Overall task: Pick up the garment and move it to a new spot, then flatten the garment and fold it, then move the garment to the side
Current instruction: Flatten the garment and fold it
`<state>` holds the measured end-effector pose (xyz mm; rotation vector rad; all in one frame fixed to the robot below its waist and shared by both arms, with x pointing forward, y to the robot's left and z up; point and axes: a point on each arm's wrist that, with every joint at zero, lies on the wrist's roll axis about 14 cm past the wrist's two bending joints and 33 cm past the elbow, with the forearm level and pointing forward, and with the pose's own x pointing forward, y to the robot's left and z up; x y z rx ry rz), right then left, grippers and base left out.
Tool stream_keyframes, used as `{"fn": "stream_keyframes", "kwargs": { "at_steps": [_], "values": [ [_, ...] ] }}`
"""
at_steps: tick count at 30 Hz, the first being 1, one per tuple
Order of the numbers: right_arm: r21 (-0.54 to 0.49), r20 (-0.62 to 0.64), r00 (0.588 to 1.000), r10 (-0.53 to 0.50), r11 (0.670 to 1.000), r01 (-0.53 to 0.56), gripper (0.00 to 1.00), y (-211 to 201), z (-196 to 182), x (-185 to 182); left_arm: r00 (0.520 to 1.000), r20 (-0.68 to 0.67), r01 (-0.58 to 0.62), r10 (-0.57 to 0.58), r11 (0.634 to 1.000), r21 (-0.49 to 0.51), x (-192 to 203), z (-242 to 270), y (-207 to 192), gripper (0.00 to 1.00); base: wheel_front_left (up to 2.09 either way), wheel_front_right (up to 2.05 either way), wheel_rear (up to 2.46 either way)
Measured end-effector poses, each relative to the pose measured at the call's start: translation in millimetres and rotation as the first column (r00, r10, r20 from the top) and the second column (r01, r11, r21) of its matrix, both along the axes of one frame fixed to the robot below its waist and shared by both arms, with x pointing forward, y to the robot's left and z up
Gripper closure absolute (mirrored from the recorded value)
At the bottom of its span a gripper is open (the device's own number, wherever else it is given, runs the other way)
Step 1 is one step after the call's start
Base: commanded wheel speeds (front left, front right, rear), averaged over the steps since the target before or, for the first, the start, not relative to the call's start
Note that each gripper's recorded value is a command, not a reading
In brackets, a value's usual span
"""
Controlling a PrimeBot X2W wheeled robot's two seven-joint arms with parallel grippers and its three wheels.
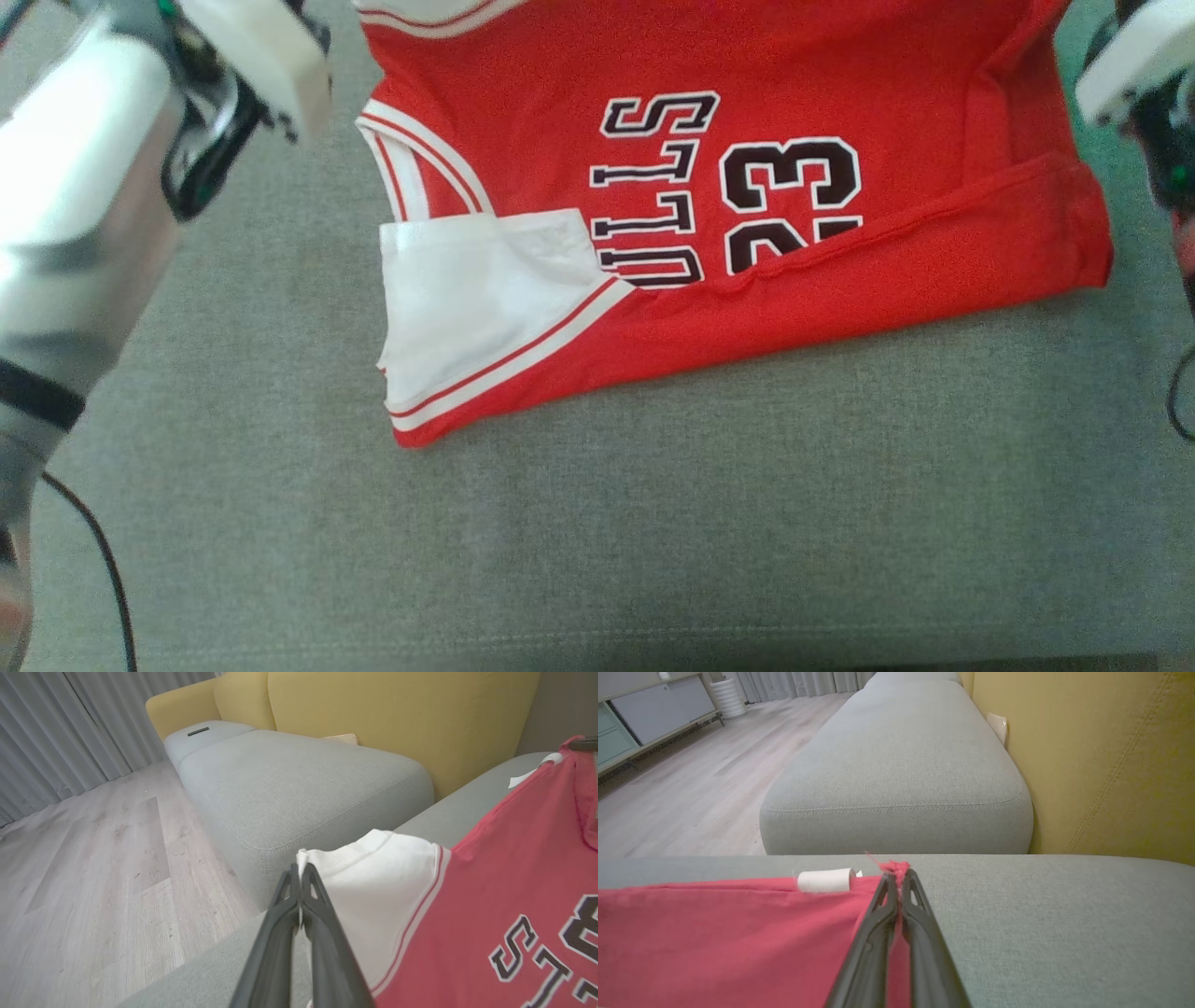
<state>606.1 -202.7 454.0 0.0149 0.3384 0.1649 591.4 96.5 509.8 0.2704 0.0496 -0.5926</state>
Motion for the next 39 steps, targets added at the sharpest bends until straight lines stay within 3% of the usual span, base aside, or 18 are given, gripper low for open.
{"fn": "stream_keyframes", "kwargs": {
  "at_steps": [7, 14, 24, 28, 34, 39],
  "values": [
    [-0.006, -0.082, 0.996, 0.047, 0.999, -0.048, 1.0, -0.1, -8.6, -29.8, 0.999, -0.033, 0.031, -0.031, 1.0, -0.005, -31.1, 3.3, 7.5, 1.0, 0.0, 0.0, 0.0],
    [-0.027, -0.197, 0.977, 0.085, 0.995, -0.092, 1.0, -10.0, -17.6, -63.6, 0.979, -0.186, 0.083, -0.081, 0.997, 0.004, -87.2, -13.9, 12.5, 1.0, 0.0, 0.0, 0.0],
    [-0.033, -0.367, 0.922, 0.121, 0.989, -0.142, 1.0, -17.6, -29.7, -105.7, 0.878, -0.457, 0.167, -0.144, 0.986, 0.011, -170.5, -35.1, 18.8, 1.0, 0.0, 0.0, 0.0],
    [-0.04, -0.466, 0.875, 0.134, 0.984, -0.172, 1.0, -19.9, -41.7, -127.3, 0.823, -0.548, 0.183, -0.151, 0.983, 0.003, -190.8, -44.5, 18.7, 1.0, 0.0, 0.0, 0.0],
    [-0.029, -0.567, 0.812, 0.137, 0.982, -0.186, 1.0, -22.4, -52.9, -145.9, 0.799, -0.58, 0.203, -0.159, 0.979, 0.012, -194.2, -51.7, 14.8, 1.0, 0.0, 0.0, 0.0],
    [-0.033, -0.585, 0.8, 0.136, 0.981, -0.191, 1.0, -26.7, -53.5, -149.8, 0.77, -0.618, 0.226, -0.16, 0.974, 0.031, -199.0, -64.0, 12.7, 1.0, 0.0, 0.0, 0.0]
  ]
}}
